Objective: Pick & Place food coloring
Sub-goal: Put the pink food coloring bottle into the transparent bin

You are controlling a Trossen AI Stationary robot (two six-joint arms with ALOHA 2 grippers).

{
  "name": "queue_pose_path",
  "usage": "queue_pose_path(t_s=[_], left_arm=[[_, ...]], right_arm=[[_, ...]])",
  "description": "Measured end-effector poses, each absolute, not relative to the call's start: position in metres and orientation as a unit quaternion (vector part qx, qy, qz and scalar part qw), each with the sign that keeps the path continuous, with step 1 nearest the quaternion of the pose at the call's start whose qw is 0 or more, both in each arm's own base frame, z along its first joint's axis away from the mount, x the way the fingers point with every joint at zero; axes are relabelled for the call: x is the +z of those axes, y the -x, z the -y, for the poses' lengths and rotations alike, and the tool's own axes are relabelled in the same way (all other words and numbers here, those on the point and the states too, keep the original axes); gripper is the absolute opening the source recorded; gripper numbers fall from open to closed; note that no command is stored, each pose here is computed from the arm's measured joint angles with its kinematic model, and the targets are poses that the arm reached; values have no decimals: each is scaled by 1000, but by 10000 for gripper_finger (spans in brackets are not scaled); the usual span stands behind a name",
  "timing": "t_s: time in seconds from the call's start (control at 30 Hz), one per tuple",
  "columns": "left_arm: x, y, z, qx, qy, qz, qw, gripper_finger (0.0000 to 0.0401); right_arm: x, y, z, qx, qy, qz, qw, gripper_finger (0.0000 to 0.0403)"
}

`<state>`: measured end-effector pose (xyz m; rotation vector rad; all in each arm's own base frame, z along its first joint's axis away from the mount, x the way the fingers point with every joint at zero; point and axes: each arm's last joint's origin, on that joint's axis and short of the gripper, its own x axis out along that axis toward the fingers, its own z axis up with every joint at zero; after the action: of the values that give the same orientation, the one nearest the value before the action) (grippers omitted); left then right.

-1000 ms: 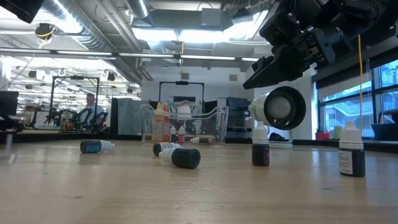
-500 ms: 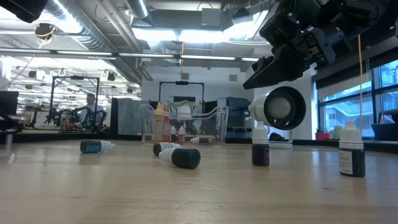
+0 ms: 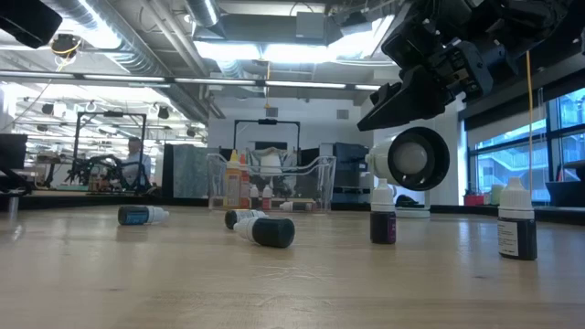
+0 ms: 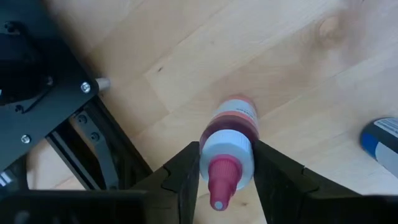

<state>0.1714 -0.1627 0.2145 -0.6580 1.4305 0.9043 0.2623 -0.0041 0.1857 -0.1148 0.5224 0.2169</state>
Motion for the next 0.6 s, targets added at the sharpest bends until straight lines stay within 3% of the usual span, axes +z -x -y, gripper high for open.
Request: queue_pose_path(t_s=[0.33,0.6], left_arm=[[219,-177,163,377,279,-621,628,120],[221,-197,138,374,231,-592,676,116]], right_arm=[[186,-262,4,107,57,-258,959,132],[186,-262,4,111,70,-256,958,132]])
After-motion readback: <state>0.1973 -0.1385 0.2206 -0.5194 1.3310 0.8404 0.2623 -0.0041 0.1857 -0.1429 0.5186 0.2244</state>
